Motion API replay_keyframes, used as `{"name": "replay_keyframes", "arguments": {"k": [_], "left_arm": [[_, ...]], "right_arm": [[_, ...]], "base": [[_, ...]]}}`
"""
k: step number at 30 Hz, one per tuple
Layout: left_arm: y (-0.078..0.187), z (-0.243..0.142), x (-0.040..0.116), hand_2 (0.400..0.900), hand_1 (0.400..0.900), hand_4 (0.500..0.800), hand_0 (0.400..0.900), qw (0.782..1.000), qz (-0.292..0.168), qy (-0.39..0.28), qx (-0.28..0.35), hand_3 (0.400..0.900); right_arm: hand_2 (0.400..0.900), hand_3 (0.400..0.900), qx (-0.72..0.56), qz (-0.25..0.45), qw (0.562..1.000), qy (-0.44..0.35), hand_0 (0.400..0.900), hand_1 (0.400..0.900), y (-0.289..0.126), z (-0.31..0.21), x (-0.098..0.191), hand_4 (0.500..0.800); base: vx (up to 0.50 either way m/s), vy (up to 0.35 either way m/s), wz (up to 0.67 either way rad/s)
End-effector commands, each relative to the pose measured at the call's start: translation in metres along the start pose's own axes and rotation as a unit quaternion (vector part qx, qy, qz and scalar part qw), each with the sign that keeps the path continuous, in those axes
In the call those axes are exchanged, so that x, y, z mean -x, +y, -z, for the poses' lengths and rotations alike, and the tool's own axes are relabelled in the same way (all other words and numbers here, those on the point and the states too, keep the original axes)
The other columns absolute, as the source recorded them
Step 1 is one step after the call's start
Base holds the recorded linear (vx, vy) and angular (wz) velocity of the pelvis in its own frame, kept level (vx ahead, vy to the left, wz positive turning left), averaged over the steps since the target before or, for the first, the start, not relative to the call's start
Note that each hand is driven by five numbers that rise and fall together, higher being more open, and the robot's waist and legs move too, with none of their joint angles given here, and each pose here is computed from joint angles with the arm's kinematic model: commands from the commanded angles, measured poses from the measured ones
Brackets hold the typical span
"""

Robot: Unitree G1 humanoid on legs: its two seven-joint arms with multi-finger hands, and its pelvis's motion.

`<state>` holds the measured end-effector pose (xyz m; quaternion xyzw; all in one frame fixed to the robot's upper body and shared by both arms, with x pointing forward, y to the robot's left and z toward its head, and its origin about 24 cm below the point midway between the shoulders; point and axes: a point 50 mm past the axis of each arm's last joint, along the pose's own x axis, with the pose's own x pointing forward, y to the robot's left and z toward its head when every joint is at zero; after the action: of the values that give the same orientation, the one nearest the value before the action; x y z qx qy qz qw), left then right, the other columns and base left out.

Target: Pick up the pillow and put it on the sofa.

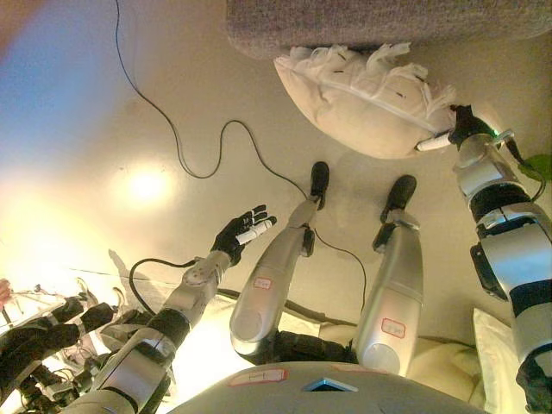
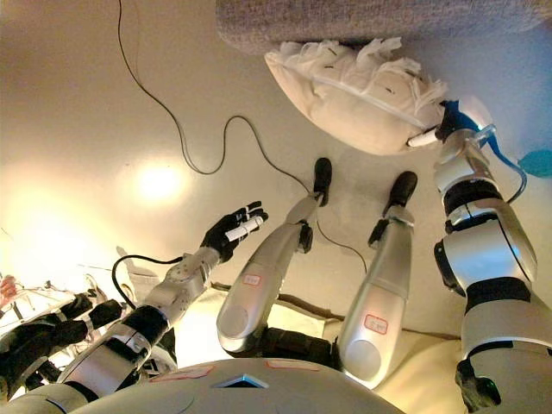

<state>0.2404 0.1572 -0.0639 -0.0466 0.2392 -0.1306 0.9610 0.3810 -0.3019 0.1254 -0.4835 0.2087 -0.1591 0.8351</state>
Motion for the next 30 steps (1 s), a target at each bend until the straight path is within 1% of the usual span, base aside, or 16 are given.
{"name": "replay_keyframes", "arguments": {"k": [1, 8, 12, 13, 20, 29, 30], "left_arm": [[0.003, 0.013, 0.017, 0.9, 0.9, 0.8, 0.9, 1.0, -0.002, -0.008, 0.023, 0.9], [0.002, 0.014, 0.026, 0.9, 0.9, 0.8, 0.9, 0.999, 0.006, -0.027, 0.032, 0.9], [0.004, 0.015, 0.032, 0.9, 0.9, 0.8, 0.9, 0.999, 0.01, -0.028, 0.034, 0.9], [0.005, 0.015, 0.033, 0.9, 0.9, 0.8, 0.9, 0.999, 0.009, -0.03, 0.035, 0.9], [0.009, 0.018, 0.041, 0.9, 0.9, 0.8, 0.9, 0.998, 0.013, -0.035, 0.041, 0.9], [0.012, 0.019, 0.045, 0.9, 0.9, 0.8, 0.9, 0.998, 0.006, -0.034, 0.048, 0.9], [0.014, 0.016, 0.043, 0.9, 0.9, 0.8, 0.9, 0.998, 0.003, -0.04, 0.048, 0.9]], "right_arm": [[0.9, 0.9, -0.025, 0.089, 0.994, -0.063, 0.9, 0.9, -0.079, -0.037, 0.001, 0.8], [0.9, 0.9, -0.066, 0.098, 0.987, -0.108, 0.9, 0.9, -0.104, -0.067, 0.008, 0.8], [0.9, 0.9, -0.085, 0.063, 0.985, -0.14, 0.9, 0.9, -0.109, -0.077, 0.012, 0.8], [0.4, 0.4, -0.086, 0.062, 0.983, -0.15, 0.4, 0.4, -0.112, -0.081, 0.013, 0.5], [0.4, 0.4, -0.093, 0.092, 0.976, -0.175, 0.4, 0.4, -0.129, -0.081, 0.017, 0.5], [0.4, 0.4, -0.104, 0.11, 0.972, -0.181, 0.4, 0.4, -0.132, -0.068, 0.017, 0.5], [0.4, 0.4, -0.111, 0.117, 0.969, -0.188, 0.4, 0.4, -0.134, -0.071, 0.018, 0.5]], "base": [[-0.006, 0.024, 0.08], [-0.009, 0.011, 0.05], [0.063, -0.01, 0.05], [0.0, 0.0, 0.0], [0.006, 0.029, -0.04], [-0.005, 0.027, -0.05], [-0.076, 0.036, -0.07]]}}
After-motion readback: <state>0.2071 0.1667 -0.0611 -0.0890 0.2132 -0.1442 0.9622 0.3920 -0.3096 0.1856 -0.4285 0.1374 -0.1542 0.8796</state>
